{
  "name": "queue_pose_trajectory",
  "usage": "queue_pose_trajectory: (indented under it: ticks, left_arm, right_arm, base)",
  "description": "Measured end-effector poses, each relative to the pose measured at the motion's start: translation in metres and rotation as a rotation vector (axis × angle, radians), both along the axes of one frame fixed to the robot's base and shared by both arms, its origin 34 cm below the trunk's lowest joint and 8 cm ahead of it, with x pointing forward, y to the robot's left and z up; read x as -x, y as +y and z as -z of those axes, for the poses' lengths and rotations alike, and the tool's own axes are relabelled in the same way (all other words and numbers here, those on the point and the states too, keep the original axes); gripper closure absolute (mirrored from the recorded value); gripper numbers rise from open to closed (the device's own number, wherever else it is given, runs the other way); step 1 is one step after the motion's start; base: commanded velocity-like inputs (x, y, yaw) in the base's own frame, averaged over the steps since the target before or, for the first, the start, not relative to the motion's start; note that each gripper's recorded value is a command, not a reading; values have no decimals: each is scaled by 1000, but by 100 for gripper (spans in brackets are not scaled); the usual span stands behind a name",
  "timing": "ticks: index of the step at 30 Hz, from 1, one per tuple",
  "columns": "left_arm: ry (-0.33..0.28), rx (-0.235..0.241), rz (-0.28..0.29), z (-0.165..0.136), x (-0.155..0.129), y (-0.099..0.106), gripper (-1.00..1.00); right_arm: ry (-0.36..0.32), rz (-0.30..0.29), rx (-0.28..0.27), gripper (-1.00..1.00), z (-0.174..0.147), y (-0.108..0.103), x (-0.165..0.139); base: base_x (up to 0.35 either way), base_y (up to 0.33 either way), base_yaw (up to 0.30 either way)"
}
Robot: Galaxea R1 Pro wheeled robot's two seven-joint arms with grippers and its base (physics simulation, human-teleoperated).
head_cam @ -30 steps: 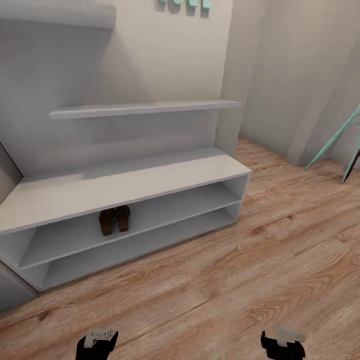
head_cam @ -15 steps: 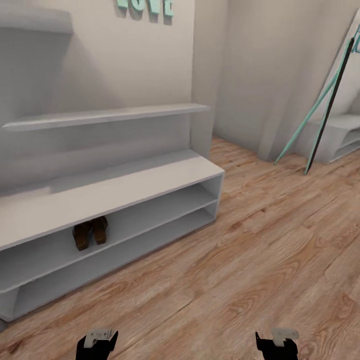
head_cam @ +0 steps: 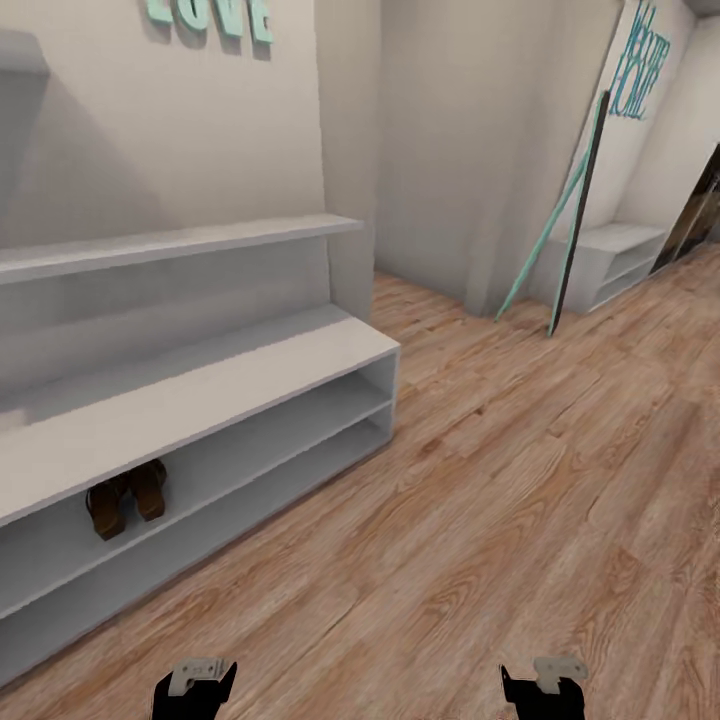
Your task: Pick up the two gym shoes and the two sandals from the corridor floor and place them onto the hallstand (shoe rack) in the corridor, making sure they are on the rack and not on the floor. Arrange them so the two gym shoes are next to each other and the two sandals are next to each other.
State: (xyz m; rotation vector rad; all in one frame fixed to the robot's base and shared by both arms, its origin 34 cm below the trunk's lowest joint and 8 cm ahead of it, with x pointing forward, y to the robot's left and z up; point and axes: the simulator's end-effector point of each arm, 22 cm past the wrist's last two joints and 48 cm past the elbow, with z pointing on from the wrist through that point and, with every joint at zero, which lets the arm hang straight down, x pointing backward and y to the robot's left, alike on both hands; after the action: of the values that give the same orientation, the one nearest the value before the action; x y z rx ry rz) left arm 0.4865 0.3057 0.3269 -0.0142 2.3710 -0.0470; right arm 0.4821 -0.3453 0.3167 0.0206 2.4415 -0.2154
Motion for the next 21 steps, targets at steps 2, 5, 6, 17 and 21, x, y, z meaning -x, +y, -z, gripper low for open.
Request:
queue_pose_trajectory:
  ticks: [2, 5, 6, 17, 21]
  left_arm:
    - [0, 0, 0, 0, 0, 0, -100]
    - [0, 0, 0, 0, 0, 0, -100]
    - [0, 0, 0, 0, 0, 0, -100]
    - [1, 0, 0, 0, 0, 0, -100]
    - [0, 0, 0, 0, 0, 0, -100]
  right_arm:
    - [0, 0, -1, -100, 0, 0, 0]
    - [0, 0, -1, -100, 0, 1, 0]
    - [0, 0, -1, -100, 0, 1, 0]
    - [0, 0, -1, -100, 0, 1, 0]
    - [0, 0, -1, -100, 0, 1, 0]
  base:
    - [0, 0, -300]
    - [0, 0, -300]
    - [0, 0, -300]
    - [0, 0, -300]
    - [0, 0, -300]
